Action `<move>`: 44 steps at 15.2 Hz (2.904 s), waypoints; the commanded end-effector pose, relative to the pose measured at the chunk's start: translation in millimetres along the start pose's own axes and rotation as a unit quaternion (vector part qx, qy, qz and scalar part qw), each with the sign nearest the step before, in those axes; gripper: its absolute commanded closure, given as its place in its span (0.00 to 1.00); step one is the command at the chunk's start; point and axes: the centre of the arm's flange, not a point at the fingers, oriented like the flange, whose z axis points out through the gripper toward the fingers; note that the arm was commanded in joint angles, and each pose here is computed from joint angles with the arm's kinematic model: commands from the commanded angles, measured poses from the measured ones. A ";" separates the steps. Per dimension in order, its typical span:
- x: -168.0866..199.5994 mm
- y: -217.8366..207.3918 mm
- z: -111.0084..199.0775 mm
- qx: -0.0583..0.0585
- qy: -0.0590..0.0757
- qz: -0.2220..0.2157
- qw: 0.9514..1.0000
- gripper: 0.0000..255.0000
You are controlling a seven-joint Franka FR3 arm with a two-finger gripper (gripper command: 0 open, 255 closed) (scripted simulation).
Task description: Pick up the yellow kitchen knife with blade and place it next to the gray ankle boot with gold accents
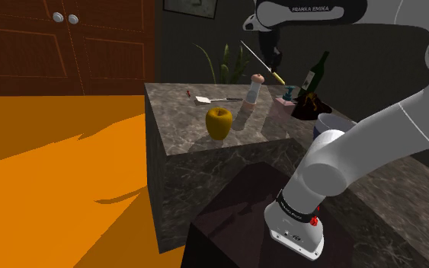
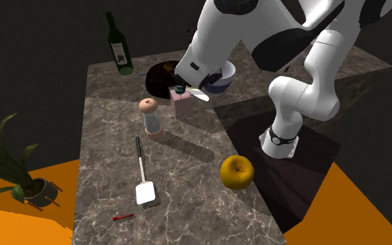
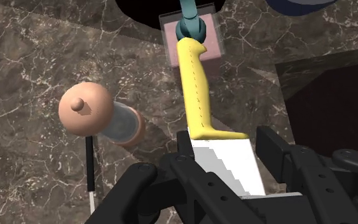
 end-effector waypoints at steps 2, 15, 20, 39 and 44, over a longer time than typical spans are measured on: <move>-28.1 -20.0 12.4 0.000 0.000 0.000 1.000 1.00; -159.6 -110.8 74.9 0.000 0.000 0.000 1.000 1.00; -210.2 -145.7 99.0 0.000 0.000 0.000 1.000 1.00; -402.5 -278.3 190.3 0.000 0.000 0.000 1.000 1.00; -453.1 -313.2 214.4 0.000 0.000 0.000 1.000 1.00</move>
